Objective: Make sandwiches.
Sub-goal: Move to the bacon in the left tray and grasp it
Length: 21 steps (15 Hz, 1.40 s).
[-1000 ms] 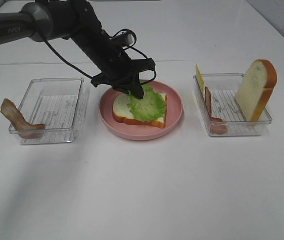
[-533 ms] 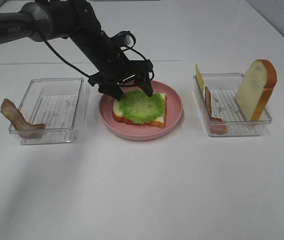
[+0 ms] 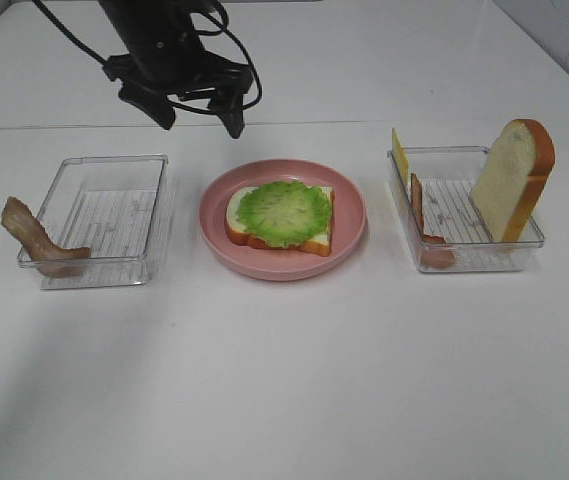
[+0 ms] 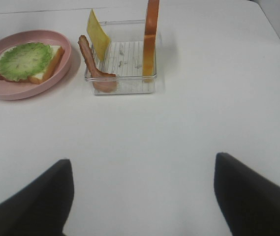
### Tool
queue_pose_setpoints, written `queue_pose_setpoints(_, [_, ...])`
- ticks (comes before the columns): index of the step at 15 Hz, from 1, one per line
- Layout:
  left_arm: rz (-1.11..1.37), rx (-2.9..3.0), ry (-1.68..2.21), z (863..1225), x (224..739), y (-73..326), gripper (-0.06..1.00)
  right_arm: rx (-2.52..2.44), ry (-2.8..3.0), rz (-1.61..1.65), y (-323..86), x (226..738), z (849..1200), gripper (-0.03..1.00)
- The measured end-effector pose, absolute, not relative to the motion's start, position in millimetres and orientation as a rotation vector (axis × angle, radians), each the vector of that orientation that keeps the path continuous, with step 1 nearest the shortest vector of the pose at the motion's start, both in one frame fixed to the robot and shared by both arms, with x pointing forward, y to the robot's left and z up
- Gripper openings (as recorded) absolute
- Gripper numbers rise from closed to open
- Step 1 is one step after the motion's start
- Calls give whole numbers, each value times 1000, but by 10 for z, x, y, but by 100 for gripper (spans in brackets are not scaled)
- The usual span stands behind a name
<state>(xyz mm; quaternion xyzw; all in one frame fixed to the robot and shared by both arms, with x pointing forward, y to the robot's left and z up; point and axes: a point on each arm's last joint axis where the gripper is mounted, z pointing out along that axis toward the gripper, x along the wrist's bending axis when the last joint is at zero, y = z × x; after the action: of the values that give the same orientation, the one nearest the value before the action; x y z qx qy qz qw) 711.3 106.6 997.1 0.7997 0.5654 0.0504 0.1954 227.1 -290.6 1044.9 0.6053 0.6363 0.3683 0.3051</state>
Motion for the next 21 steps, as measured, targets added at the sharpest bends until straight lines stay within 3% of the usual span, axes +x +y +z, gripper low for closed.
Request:
queue_pose_setpoints(5, [130, 2193, 1735, 10070, 7167, 1471, 85, 1603, 1685, 975, -2906, 2271, 10449, 74])
queue_pose_setpoints(11, [223, 2111, 1828, 10460, 7018, 1809, 83, 1603, 1685, 975, -2906, 2271, 10449, 74])
queue_pose_setpoints(21, [135, 2253, 2015, 10217, 6380, 2037, 83, 1603, 1685, 975, -2906, 2271, 10449, 74])
